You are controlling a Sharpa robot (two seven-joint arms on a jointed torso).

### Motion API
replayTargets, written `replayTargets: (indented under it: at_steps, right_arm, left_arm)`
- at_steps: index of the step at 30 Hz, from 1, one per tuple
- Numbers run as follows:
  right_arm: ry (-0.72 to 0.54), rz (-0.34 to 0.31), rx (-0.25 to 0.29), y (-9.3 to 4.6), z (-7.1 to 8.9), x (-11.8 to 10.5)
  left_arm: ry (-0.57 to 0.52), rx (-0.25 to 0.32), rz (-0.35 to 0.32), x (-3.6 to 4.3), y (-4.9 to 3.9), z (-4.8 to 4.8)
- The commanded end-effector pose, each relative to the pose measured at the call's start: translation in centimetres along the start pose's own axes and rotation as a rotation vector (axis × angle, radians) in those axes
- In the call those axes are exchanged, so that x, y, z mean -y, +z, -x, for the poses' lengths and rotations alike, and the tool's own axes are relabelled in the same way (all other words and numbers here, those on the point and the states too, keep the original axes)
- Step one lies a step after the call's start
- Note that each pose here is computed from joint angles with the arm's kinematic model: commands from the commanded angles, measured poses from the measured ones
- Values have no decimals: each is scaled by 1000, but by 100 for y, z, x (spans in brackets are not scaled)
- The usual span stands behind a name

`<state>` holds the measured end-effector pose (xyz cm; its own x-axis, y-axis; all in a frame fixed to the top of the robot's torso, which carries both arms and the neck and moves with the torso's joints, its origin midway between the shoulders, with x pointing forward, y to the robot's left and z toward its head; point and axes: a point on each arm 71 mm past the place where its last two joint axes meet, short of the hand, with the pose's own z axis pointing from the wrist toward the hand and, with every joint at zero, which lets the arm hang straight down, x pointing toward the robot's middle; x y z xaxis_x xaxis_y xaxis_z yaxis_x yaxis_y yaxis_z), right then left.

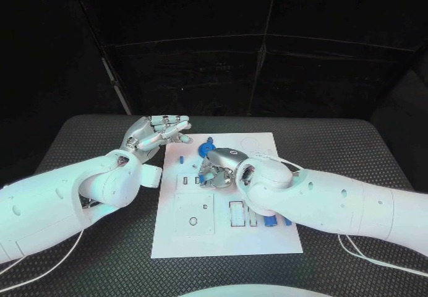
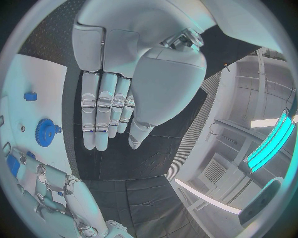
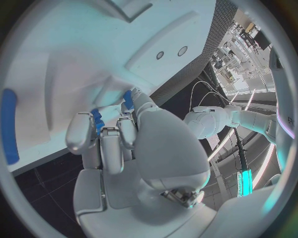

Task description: Assemble the parts on the task board

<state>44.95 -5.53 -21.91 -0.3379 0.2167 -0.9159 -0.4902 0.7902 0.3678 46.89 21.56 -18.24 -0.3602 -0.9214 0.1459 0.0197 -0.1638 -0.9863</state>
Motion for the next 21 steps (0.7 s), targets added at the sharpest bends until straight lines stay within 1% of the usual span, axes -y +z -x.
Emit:
replayTargets:
  at_steps: [1, 9, 21]
  right_arm:
    - [-32, -29, -29, -9, -52, 40]
    - [-39, -31, -13, -7, -46, 33]
    - [-40, -36, -3, -2, -47, 33]
  left_arm:
    - [-3, -14, -6, 13, 3, -13]
    - [-2, -14, -6, 12, 3, -12]
    - [-2, -13, -6, 12, 2, -10]
